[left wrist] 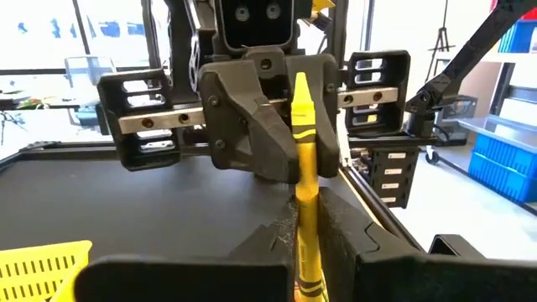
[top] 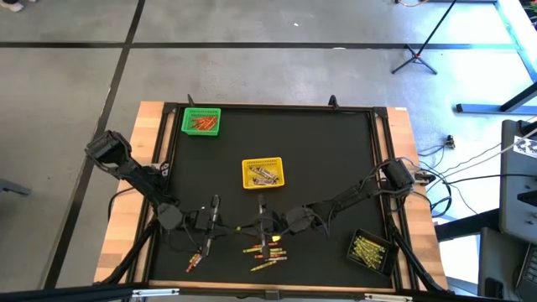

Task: Sort crayons
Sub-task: Put the green crayon into the black bin

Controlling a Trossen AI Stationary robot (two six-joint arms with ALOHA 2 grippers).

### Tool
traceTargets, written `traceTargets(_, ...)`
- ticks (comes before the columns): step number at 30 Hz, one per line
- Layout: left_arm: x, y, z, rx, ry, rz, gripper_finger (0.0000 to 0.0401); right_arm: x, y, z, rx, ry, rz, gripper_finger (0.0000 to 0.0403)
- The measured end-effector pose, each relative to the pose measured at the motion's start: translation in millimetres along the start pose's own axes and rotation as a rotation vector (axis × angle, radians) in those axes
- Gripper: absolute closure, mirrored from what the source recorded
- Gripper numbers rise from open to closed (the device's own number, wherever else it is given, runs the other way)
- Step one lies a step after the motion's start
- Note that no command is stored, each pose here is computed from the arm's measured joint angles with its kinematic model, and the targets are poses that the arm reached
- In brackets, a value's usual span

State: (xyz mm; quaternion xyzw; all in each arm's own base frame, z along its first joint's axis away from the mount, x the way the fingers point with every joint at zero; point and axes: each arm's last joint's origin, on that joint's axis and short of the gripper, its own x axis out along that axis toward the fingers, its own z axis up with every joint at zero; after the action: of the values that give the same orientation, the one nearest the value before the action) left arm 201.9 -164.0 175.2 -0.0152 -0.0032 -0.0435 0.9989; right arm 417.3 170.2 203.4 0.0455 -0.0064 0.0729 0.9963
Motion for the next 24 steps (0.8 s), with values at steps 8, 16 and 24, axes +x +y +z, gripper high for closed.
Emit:
traceTargets(8,1,1,-1,-0.044,0.007,-0.007,0.0385,0,1,-3,-0.052,0.03,0.024,0.038)
traceTargets(16,1,0,-3,-0.045,0.027,-0.026,0.0342,-11,4,14,-0.124,0.149,0.017,0.0379)
traceTargets(24,-5,-8,-9,-0.037,0.085,-0.059,0.0302,-57,33,45,-0.116,0.388,-0.061,0.0388)
